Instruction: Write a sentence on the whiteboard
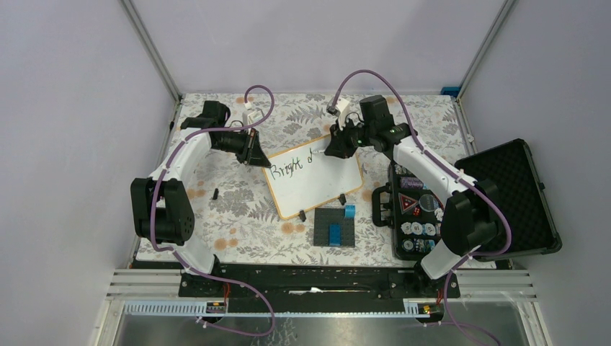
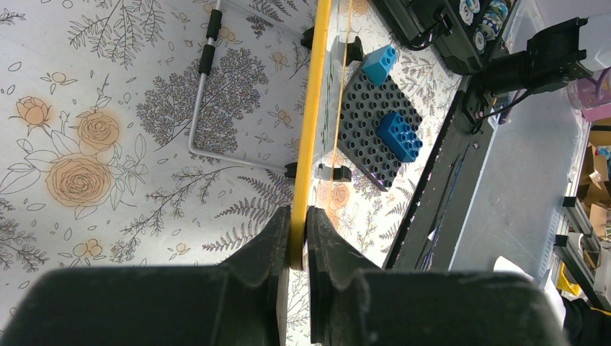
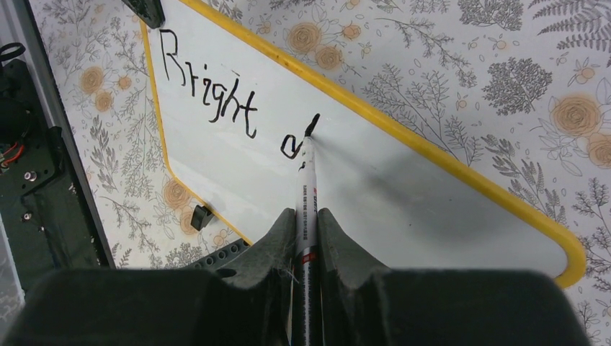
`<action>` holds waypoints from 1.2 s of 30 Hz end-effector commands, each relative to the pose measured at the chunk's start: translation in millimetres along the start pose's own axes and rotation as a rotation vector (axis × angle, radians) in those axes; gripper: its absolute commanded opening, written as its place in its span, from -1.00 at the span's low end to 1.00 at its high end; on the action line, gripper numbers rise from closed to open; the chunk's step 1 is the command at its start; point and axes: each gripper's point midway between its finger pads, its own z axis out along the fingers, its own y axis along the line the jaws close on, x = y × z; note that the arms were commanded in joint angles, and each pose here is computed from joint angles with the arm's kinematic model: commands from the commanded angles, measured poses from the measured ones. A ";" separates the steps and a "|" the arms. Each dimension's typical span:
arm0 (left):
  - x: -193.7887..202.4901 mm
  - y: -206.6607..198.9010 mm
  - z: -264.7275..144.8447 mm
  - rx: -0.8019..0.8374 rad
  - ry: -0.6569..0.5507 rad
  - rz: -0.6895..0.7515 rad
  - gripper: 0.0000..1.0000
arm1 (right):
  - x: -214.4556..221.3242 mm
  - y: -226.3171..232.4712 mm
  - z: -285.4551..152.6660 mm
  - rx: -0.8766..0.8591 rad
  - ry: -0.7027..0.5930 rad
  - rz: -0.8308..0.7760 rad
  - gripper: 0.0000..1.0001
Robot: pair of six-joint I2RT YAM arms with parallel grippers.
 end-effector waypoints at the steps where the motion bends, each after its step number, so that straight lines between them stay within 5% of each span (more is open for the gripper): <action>1: -7.1 2.1 -5.2 -0.038 -0.018 0.092 -1.00 | -1.5 -1.3 -4.9 0.016 -0.017 -0.015 -1.00; 36: -9.1 1.0 -5.2 -0.046 -0.016 0.093 -1.00 | -6.8 19.0 -25.5 -0.026 -0.037 -0.038 -1.00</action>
